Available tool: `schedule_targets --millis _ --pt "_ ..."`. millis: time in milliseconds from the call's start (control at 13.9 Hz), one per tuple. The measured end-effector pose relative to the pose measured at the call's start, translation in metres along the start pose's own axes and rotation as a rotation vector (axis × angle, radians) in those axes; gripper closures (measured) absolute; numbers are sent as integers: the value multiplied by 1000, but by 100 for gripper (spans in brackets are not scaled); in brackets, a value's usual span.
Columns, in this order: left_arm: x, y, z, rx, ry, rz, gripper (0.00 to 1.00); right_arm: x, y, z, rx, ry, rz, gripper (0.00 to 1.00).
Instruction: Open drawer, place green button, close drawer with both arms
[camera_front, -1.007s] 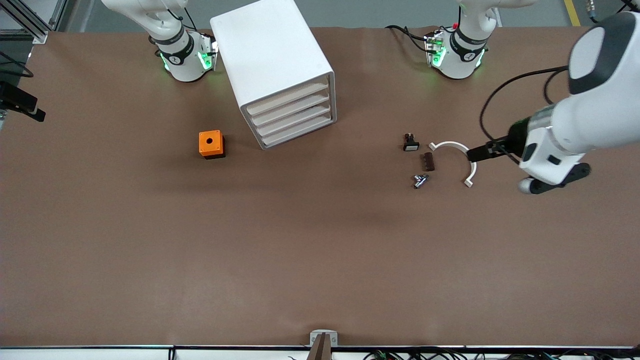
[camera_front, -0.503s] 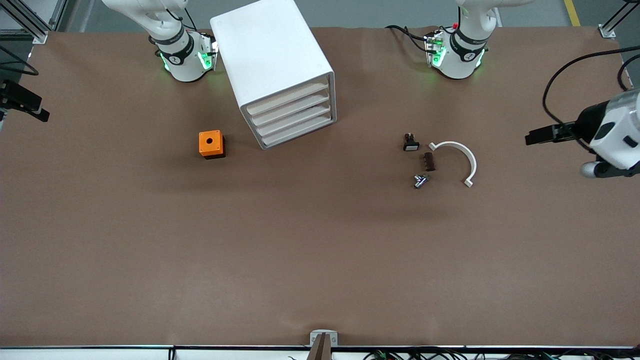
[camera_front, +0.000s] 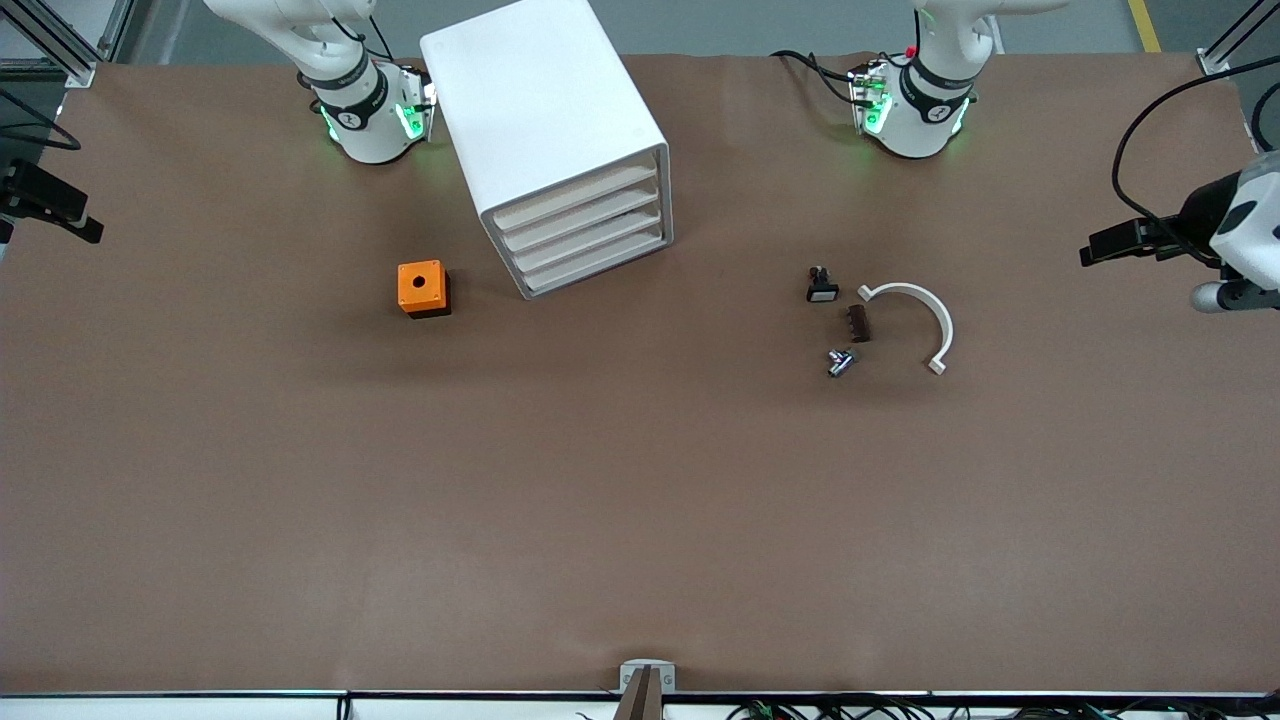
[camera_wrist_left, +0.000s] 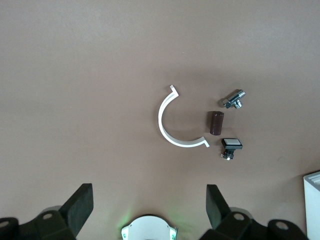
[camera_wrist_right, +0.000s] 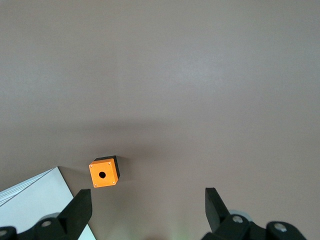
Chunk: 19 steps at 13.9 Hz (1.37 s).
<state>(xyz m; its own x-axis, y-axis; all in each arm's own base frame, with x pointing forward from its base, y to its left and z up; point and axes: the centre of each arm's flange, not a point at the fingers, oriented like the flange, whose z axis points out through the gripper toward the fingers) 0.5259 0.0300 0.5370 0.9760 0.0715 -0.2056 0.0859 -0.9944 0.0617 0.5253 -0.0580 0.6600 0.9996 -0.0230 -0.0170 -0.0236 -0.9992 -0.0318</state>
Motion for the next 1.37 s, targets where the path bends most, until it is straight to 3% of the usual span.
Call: schedule_targets --millis 575,1366 --pt "-12 1 -18 18 78 10 0 -6 -1 3 3 -10 -2 0" --pt "-18 36 -88 26 232 70 0 -8 -9 3 3 -10 -36 0"
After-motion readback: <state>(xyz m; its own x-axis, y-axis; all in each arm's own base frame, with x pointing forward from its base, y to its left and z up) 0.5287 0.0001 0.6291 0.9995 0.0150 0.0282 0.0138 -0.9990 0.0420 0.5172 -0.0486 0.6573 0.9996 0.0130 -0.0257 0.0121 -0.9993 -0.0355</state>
